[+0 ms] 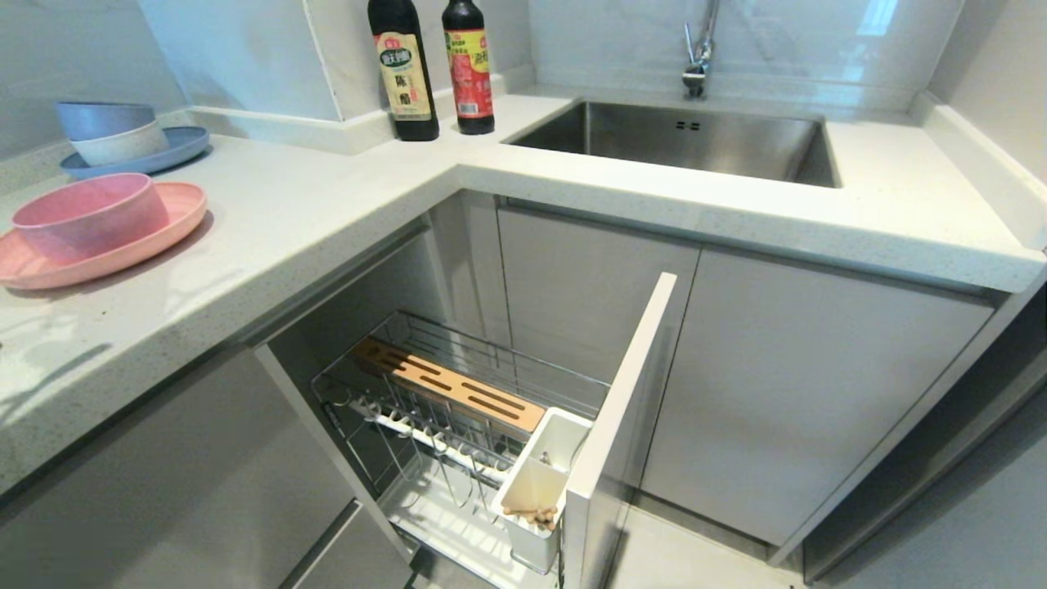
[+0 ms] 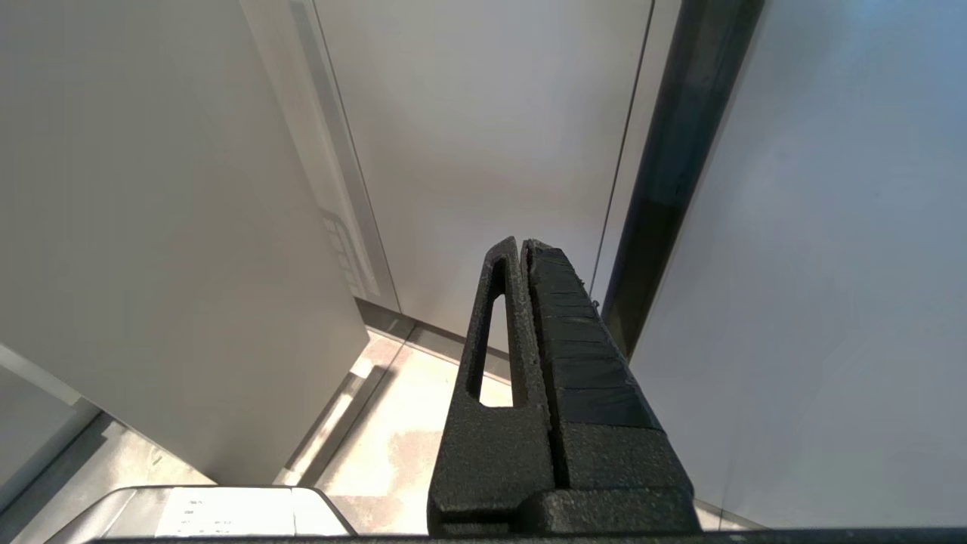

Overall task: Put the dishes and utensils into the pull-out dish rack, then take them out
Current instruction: Take the spoon out of the cupboard

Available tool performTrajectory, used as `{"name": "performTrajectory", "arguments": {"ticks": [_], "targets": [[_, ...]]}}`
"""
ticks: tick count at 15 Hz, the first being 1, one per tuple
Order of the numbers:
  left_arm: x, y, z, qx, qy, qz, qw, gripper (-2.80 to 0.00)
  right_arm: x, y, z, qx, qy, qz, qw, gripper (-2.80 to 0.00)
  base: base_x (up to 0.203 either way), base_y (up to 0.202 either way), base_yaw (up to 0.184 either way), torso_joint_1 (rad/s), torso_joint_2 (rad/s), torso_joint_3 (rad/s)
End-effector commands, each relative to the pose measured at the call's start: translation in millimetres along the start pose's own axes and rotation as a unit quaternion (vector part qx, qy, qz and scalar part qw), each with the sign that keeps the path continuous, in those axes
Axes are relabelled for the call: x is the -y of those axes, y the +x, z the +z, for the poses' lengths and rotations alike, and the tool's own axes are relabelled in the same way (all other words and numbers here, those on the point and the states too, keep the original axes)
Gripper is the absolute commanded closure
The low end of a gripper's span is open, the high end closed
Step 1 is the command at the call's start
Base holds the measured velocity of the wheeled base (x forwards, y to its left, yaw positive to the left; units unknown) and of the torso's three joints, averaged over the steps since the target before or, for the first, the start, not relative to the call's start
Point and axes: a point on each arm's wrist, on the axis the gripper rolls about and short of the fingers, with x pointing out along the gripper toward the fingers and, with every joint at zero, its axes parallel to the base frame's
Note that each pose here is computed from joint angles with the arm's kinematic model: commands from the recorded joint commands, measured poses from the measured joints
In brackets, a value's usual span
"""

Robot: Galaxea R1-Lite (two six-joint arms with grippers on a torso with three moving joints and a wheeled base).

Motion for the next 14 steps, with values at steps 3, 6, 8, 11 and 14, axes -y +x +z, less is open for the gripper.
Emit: {"name": "performTrajectory", "arguments": {"ticks": [3, 6, 8, 11, 14], "targets": [[19.1, 21, -51, -0.004, 0.011, 0.004, 0.9999, 0.0, 0, 0, 0, -0.001, 0.0, 0.0, 1.0, 0.0, 0.0, 0.0, 0.0, 0.0, 0.0, 0.0], [28.1, 13, -80, 0.002, 0.026, -0.005, 0.9996, 0.0, 0, 0, 0, -0.001, 0.0, 0.0, 1.0, 0.0, 0.0, 0.0, 0.0, 0.0, 0.0, 0.0], [35.1, 6, -94, 0.005, 0.039, -0.011, 0.9992, 0.0, 0, 0, 0, -0.001, 0.0, 0.0, 1.0, 0.0, 0.0, 0.0, 0.0, 0.0, 0.0, 0.0], [37.8, -3, -107, 0.009, 0.042, -0.019, 0.9989, 0.0, 0, 0, 0, -0.001, 0.0, 0.001, 1.0, 0.0, 0.0, 0.0, 0.0, 0.0, 0.0, 0.0], [39.5, -11, -122, 0.021, 0.038, -0.023, 0.9988, 0.0, 2, 0, 0, -0.002, 0.0, 0.044, 0.999, 0.0, 0.0, 0.0, 0.0, 0.0, 0.0, 0.0]]}}
